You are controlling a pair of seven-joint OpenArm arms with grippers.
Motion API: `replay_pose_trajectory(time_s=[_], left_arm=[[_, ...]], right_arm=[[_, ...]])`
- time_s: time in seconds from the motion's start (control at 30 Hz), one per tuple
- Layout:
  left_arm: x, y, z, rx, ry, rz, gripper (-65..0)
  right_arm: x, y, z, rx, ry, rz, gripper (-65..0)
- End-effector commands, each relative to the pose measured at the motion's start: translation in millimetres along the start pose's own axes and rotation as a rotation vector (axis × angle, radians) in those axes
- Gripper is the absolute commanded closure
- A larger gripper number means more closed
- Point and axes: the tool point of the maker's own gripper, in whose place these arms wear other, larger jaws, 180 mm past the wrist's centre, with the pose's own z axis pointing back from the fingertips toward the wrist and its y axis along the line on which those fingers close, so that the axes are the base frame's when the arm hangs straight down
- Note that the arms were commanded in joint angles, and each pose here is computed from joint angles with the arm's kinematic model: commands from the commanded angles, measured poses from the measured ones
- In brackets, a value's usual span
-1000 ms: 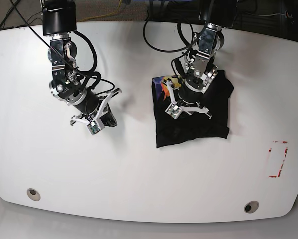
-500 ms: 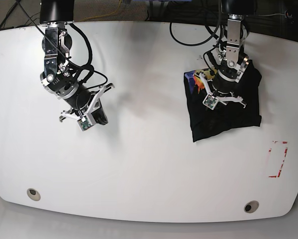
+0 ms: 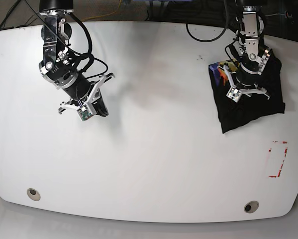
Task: Layout the t-shirt on the table in an organized manner, then fold the t-shirt properly
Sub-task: 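Drag the folded black shirt with the left gripper toward the table edge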
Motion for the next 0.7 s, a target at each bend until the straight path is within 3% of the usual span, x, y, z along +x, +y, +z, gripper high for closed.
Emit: replay_pose_trajectory(time_s=[0.0, 0.23, 0.47, 0.67], left_arm=[[-5, 17, 3, 0.036, 0.027, -0.035, -5.4], [33, 37, 8, 0.095, -0.063, -0.055, -5.4], [76, 12, 15, 0.072, -0.162, -0.033, -5.4], [81, -31, 20, -0.006, -0.138, -0.008, -5.4]], right_arm=[[13, -3, 3, -0.006, -0.047, 0.01, 0.0], [12, -4, 3, -0.008, -0.043, 0.012, 0.0], [11, -4, 3, -0.008, -0.042, 0.011, 0.0], [12, -3, 3, -0.005, -0.043, 0.009, 0.0]])
